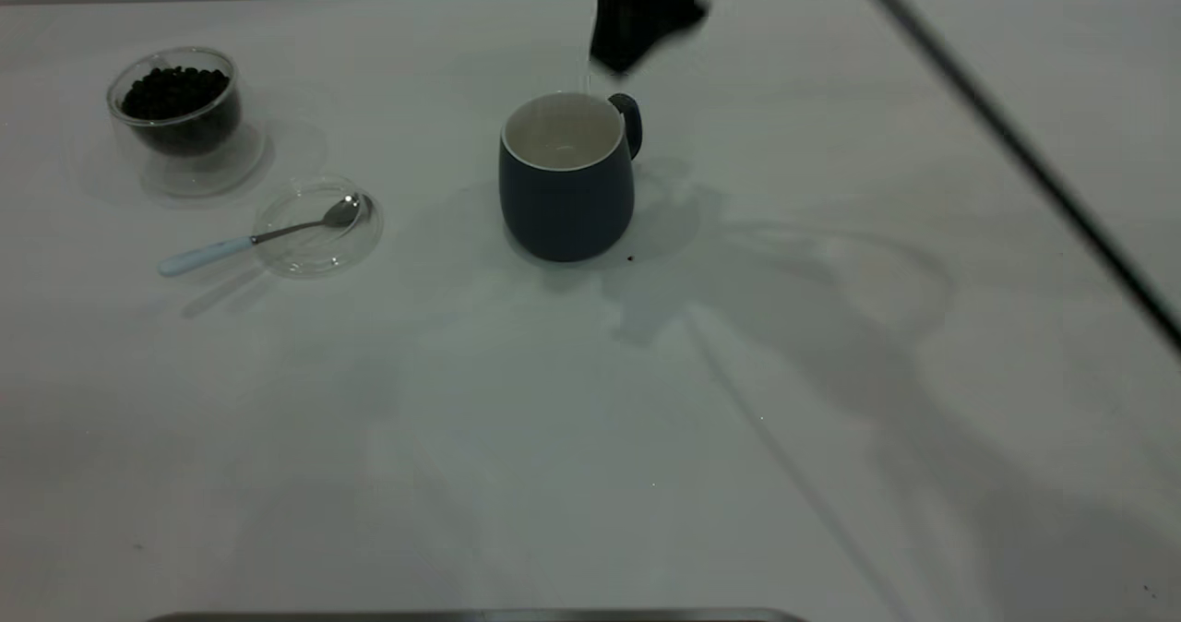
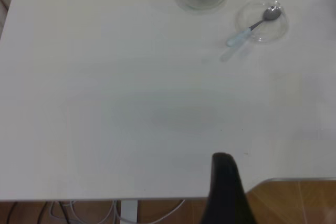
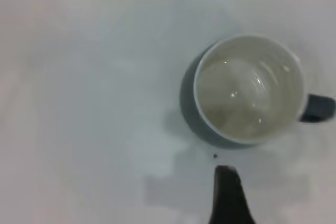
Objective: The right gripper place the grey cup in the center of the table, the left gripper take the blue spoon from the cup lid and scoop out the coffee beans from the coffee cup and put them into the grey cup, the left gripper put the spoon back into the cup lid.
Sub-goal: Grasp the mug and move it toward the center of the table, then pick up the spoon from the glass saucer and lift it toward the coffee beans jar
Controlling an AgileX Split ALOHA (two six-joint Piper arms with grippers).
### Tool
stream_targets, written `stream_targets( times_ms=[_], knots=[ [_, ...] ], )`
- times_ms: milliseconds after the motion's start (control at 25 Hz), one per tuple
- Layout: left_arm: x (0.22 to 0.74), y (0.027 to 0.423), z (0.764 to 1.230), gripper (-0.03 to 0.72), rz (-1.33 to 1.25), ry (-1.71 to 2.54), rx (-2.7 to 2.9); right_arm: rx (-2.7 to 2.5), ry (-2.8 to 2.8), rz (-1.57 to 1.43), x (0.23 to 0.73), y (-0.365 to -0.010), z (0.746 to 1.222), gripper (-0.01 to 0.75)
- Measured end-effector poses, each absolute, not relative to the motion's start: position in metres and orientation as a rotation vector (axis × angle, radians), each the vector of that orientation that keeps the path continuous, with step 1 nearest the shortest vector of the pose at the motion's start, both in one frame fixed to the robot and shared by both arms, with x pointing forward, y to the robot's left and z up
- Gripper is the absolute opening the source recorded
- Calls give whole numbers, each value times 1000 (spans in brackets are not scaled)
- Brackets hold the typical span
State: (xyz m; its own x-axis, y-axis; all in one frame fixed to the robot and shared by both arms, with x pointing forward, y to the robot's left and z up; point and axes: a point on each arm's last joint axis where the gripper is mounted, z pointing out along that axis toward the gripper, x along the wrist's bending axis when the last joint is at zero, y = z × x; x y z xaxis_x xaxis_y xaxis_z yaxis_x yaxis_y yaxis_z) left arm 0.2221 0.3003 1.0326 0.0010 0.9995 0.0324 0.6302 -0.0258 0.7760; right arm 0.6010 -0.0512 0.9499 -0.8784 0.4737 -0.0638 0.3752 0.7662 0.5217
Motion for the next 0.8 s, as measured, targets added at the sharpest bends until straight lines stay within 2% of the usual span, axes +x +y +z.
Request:
stream_targets(
  times_ms=[240, 400, 560, 800],
  knots=[
    [222, 300, 1033, 592, 838, 1684, 1716, 926, 2766, 693, 563, -83, 1042, 462],
    [222, 300, 1033, 592, 837, 1685, 1715, 1041, 2765, 598, 534, -107, 1083, 462],
    [222, 300, 1033, 592, 837, 1685, 1715, 1072, 2796, 546, 505, -125, 1107, 462],
    [222, 300, 1033, 592, 837, 1685, 1715, 1110, 2789, 549, 451, -157, 1119, 462]
  ],
)
